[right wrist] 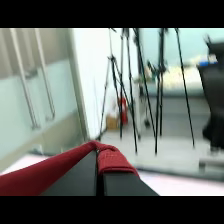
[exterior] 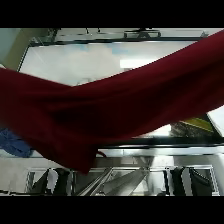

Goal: Fold the shirts.

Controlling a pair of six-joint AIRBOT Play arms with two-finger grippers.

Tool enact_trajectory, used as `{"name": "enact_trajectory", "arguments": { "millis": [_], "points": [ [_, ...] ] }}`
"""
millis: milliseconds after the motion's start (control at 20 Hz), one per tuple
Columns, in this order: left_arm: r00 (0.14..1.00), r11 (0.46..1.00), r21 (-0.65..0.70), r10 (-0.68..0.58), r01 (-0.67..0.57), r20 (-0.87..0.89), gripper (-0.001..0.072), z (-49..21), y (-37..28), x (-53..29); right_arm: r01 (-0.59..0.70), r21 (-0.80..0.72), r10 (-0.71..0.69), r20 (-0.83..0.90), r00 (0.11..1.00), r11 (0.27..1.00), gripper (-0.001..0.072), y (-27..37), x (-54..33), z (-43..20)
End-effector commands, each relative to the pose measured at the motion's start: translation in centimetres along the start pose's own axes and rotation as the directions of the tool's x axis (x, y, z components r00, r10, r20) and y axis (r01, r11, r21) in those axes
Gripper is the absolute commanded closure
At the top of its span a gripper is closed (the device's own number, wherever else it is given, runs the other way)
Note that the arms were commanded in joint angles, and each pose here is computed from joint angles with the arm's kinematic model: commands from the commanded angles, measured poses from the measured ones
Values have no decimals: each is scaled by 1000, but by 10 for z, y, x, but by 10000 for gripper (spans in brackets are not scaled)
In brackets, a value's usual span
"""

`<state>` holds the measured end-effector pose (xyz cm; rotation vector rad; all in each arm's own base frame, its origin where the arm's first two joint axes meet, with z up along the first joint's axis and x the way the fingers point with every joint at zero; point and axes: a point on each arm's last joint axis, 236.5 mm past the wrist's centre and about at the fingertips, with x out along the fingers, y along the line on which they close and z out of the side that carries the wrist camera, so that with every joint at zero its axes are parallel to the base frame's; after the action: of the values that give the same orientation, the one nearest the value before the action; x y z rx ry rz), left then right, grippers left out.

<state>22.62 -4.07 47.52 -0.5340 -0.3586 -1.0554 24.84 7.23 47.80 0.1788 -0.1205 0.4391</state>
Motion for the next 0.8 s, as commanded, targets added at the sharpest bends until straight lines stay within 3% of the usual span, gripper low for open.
{"name": "enact_trajectory", "arguments": {
  "millis": [0,200,400,550,750],
  "points": [
    [964,984,-51,159,-173,-212,689,-45,66,13,8,165,28,-212,977,986,688,-58,29,-82],
    [817,907,-150,271,-393,-508,689,-169,170,20,32,401,157,-430,889,915,687,-112,66,-233],
    [634,780,-161,349,-605,-690,688,-301,275,-13,253,516,97,-558,824,819,688,-192,79,-360],
    [589,709,-209,344,-674,-731,688,-365,333,-25,315,607,114,-562,819,729,687,-232,93,-434],
    [623,676,-296,307,-675,-719,689,-398,379,-18,295,774,123,-430,894,561,688,-268,121,-479]
  ]
}}
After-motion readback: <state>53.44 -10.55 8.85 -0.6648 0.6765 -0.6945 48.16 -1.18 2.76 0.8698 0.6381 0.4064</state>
